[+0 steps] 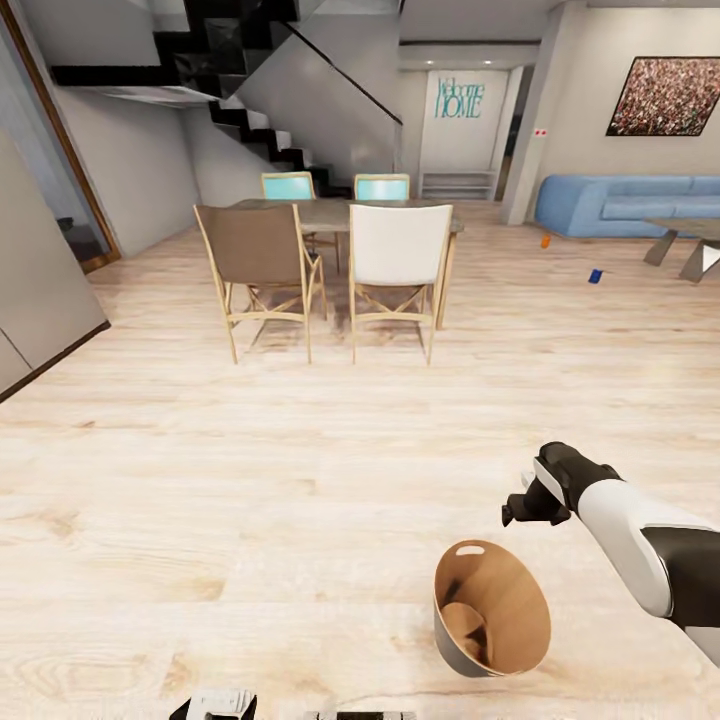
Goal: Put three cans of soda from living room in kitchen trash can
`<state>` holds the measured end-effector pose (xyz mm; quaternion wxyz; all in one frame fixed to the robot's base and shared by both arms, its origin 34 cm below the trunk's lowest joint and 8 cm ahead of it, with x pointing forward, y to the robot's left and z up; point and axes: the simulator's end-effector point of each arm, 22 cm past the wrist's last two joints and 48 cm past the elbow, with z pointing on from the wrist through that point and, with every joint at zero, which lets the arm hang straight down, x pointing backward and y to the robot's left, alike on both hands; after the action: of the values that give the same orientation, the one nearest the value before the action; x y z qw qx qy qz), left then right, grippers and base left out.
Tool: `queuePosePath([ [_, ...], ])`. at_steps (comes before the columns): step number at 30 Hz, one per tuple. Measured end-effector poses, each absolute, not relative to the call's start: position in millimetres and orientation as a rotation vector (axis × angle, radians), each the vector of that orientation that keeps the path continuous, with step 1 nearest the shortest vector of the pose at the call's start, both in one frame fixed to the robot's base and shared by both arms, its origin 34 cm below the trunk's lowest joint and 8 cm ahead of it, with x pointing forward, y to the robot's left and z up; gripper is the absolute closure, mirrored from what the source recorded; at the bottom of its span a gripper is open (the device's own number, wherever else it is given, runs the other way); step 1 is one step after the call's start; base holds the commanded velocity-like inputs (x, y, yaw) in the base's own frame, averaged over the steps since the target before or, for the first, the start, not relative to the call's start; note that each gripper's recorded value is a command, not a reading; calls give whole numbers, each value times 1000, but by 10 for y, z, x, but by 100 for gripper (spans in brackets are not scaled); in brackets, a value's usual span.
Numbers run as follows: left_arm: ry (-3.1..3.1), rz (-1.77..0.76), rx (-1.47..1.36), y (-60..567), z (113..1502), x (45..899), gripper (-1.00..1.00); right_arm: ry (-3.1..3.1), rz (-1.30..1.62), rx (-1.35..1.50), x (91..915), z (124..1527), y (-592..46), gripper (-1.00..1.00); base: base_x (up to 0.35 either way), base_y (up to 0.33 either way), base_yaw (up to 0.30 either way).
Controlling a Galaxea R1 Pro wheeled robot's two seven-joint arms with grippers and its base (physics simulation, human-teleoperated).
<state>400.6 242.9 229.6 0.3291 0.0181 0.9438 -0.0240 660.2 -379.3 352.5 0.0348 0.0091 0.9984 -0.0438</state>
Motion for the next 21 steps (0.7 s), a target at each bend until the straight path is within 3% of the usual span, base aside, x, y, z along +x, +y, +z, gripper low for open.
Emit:
queuePosePath([
  [12,2468,-65,43,2440,2282,4003,-100,3088,-142,20,6565,3415,-3786,-100,-6,0,0],
  [21,2470,-68,40,2438,2284,4004,-100,3088,-147,16,6566,3412,-3776,-100,-165,0,0],
])
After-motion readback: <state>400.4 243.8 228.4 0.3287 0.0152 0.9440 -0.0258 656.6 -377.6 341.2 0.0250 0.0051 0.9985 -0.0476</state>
